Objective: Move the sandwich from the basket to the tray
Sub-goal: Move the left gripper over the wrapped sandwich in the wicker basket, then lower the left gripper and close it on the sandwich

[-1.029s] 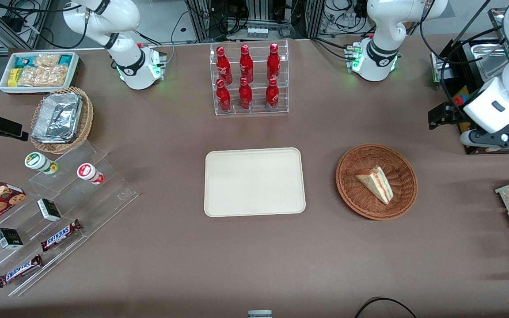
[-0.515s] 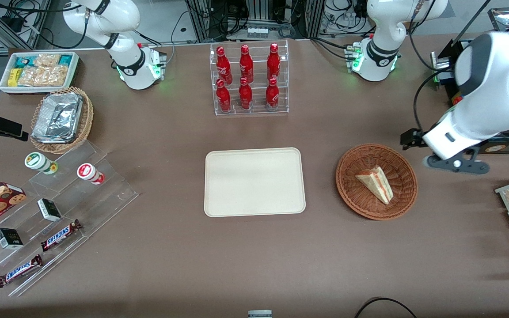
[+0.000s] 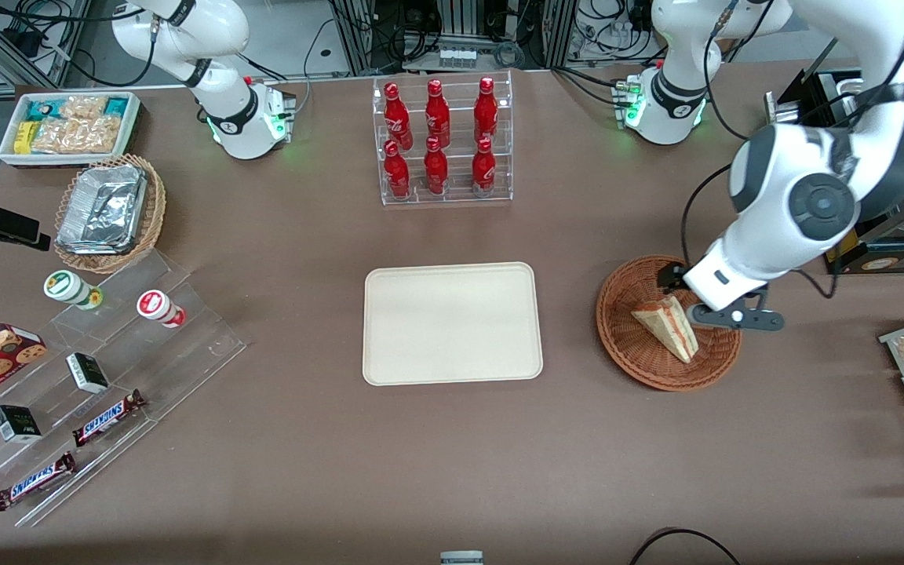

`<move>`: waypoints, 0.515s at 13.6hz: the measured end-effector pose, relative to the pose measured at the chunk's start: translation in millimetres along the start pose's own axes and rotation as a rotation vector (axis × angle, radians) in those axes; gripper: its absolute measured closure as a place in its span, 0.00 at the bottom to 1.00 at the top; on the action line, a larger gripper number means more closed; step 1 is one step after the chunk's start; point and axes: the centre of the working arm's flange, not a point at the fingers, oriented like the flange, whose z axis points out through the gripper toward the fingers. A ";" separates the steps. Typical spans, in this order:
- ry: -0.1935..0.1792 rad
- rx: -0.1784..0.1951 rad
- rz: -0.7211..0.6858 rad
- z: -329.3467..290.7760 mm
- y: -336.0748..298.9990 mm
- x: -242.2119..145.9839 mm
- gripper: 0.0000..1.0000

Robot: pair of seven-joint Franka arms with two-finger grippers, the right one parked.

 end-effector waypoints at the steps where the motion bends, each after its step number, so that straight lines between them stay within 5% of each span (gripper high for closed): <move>1: 0.020 -0.005 -0.032 12.7 3.3 -2.3 0.00; 4: 0.079 -0.024 -0.178 48.6 15.8 -15.4 0.00; 7: 0.088 -0.037 -0.400 60.0 22.8 -24.5 0.00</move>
